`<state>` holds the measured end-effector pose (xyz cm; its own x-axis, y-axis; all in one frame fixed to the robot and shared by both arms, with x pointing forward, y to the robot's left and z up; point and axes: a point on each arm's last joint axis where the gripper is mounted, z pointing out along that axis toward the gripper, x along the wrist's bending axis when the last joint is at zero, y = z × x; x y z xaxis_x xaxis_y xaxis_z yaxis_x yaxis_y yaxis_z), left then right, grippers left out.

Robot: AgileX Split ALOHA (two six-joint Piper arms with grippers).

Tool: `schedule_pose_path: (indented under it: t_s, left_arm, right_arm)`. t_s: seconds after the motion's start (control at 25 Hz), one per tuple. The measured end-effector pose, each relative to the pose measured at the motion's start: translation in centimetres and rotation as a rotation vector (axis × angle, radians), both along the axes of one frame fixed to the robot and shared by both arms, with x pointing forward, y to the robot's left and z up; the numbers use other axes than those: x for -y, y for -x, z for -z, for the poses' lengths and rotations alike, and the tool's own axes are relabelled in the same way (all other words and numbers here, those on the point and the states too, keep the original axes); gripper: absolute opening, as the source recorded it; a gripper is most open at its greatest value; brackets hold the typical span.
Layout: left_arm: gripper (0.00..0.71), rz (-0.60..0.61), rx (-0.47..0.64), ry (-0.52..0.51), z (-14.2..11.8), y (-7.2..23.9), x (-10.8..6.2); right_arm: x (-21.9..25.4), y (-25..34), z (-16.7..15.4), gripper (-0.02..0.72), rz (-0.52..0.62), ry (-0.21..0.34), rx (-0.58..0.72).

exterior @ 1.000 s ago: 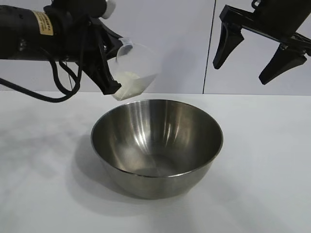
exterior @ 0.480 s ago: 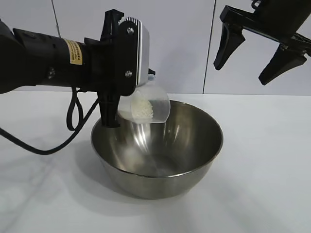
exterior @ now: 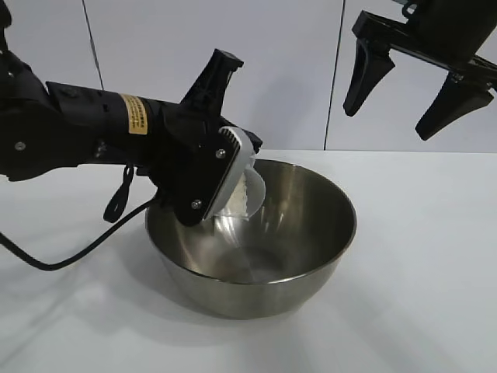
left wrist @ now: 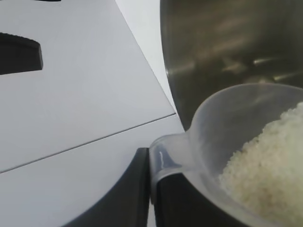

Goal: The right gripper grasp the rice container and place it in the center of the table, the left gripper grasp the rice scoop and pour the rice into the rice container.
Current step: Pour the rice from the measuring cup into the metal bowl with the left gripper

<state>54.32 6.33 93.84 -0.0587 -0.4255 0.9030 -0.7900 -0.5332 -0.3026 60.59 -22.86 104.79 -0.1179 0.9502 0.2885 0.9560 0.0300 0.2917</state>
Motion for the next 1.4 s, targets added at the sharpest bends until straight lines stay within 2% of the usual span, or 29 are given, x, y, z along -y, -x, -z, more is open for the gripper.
schedule_pose_path:
  t_s: [0.36, 0.6, 0.76, 1.4]
  left_arm:
    - [0.006, 0.107, 0.183, -0.074, -1.9, -1.2, 0.8]
    - [0.006, 0.105, 0.234, -0.139, -2.5, -2.9, -1.0]
    - [0.006, 0.139, 0.262, -0.178, -2.9, -2.7, -1.2]
    - [0.006, 0.277, 0.321, -0.243, -3.3, -0.6, 1.0]
  right_arm:
    - [0.0, 0.1, 0.0, 0.628, -0.003, -0.001, -0.01]
    - [0.0, 0.1, 0.0, 0.628, -0.009, 0.001, -0.011]
    - [0.0, 0.1, 0.0, 0.628, -0.021, 0.004, -0.007]
    - [0.0, 0.1, 0.0, 0.628, -0.025, 0.005, -0.006]
